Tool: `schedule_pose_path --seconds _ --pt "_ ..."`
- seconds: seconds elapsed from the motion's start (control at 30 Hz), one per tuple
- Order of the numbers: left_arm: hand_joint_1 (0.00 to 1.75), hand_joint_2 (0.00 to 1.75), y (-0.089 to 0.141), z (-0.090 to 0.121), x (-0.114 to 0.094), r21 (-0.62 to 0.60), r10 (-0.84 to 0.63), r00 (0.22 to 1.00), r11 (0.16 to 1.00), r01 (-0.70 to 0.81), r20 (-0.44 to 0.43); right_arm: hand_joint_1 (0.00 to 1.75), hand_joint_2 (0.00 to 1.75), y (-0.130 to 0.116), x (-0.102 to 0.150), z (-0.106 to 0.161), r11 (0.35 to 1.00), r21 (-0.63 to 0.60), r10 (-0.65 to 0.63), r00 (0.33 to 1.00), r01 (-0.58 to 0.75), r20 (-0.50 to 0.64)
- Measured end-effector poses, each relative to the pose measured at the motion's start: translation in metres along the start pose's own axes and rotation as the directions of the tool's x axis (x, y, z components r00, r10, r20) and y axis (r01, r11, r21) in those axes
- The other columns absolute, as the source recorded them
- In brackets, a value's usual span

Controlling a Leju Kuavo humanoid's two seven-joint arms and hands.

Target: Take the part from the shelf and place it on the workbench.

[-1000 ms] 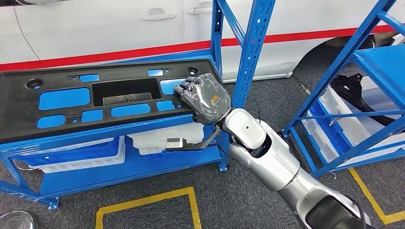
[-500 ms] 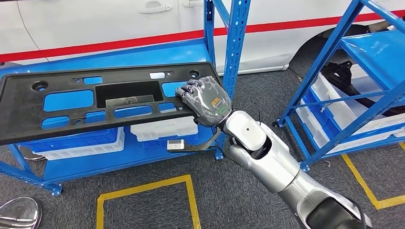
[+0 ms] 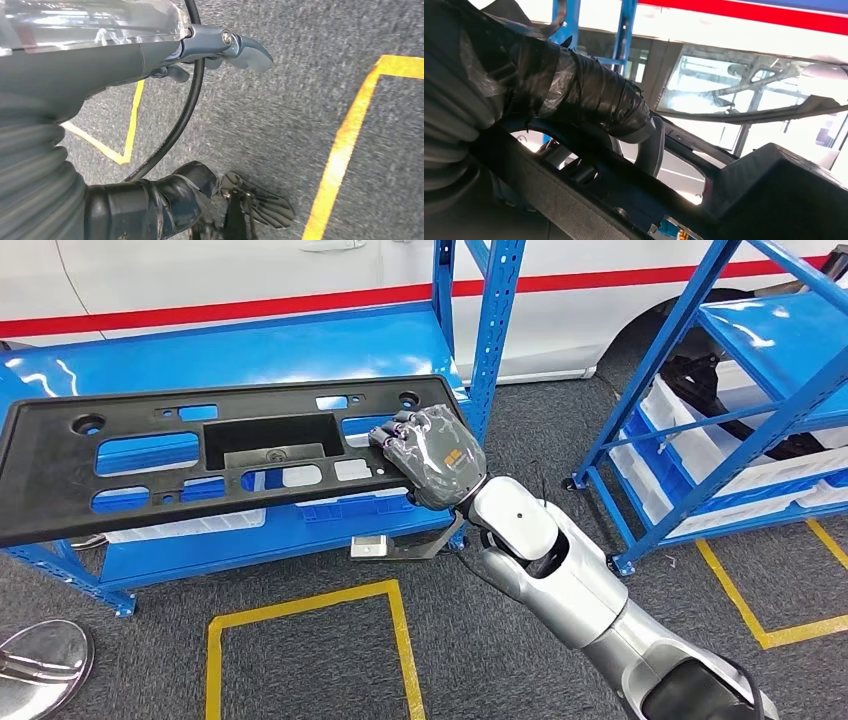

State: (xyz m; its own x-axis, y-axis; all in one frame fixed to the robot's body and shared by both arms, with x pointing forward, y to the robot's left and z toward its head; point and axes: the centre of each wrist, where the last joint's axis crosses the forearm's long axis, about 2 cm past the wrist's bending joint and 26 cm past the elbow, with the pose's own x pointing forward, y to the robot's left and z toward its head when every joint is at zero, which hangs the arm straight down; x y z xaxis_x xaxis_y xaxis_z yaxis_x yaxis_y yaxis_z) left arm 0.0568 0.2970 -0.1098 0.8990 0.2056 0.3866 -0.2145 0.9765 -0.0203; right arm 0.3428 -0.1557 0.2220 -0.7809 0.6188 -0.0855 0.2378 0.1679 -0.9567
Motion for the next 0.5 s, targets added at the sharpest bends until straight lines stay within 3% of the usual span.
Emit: schedule_pose_path --seconds 0.5 --pt "0.00 1.75 -0.0015 -0.0002 0.0008 -0.007 -0.003 1.000 1.000 0.003 0.004 1.75 1.75 -0.0014 0.0011 -0.0009 1.000 -0.005 -0.014 1.000 0.014 0.006"
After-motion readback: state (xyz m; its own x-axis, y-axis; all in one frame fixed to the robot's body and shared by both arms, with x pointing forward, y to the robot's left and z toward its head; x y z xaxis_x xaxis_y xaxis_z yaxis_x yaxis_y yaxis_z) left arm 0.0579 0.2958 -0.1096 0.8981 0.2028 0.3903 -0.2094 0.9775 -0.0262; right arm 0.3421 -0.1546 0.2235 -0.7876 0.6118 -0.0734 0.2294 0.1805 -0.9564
